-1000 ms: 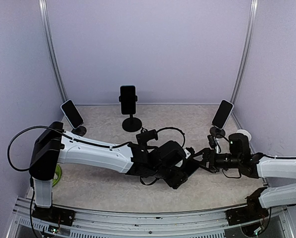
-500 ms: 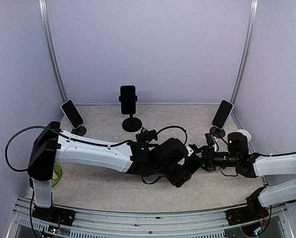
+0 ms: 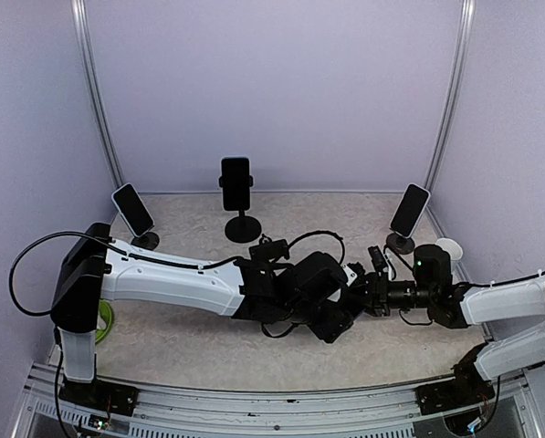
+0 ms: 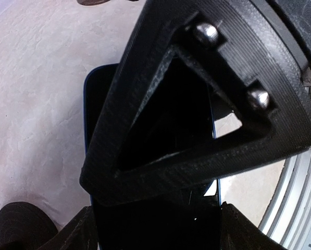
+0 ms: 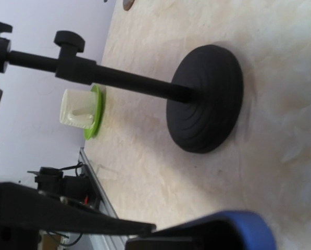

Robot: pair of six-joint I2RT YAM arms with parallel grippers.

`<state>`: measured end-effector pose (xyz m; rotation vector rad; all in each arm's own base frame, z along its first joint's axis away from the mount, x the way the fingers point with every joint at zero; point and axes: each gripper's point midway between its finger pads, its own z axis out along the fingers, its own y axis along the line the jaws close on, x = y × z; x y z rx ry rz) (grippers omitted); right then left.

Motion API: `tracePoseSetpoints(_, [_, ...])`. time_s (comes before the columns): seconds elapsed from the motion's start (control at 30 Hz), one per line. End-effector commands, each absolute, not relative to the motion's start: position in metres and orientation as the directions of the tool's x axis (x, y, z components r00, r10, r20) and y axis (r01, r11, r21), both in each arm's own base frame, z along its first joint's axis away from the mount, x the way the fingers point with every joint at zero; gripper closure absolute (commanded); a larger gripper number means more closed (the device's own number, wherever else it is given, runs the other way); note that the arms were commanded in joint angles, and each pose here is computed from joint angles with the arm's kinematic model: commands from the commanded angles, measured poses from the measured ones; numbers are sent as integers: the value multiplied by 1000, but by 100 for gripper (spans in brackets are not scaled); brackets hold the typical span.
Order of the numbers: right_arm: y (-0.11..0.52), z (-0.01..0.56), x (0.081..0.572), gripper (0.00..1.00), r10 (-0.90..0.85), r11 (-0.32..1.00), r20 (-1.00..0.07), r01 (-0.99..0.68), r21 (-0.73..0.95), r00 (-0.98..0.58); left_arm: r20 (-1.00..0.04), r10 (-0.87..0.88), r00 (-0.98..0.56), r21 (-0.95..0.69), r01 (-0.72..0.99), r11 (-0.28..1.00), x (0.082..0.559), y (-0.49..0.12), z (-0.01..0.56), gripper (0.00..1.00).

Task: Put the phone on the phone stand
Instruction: Pass from the left arm to the right

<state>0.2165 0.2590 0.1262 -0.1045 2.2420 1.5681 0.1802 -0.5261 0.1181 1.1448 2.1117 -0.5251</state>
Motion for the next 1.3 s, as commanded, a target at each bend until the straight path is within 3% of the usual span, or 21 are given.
tracePoseSetpoints(0.0, [267, 142, 216, 47, 155, 322, -392, -329, 888, -907, -782, 508, -361, -42, 844, 535, 184, -539, 154, 35])
tracePoseSetpoints(0.43, [270, 149, 217, 81, 166, 296, -395, -337, 894, -903, -782, 505, -365, -39, 838, 545, 186, -538, 154, 35])
tracePoseSetpoints(0.6, [270, 146, 218, 99, 165, 298, -390, -331, 895, -906, -788, 496, -364, -40, 835, 549, 187, -537, 157, 28])
tracePoseSetpoints(0.97, [269, 145, 222, 100, 152, 341, -435, -366, 866, -888, -833, 435, -341, -64, 841, 537, 182, -529, 180, 3])
tracePoseSetpoints(1.27, [247, 153, 245, 100, 142, 524, -570, -427, 737, -810, -887, 344, -308, -96, 852, 515, 177, -511, 215, 1])
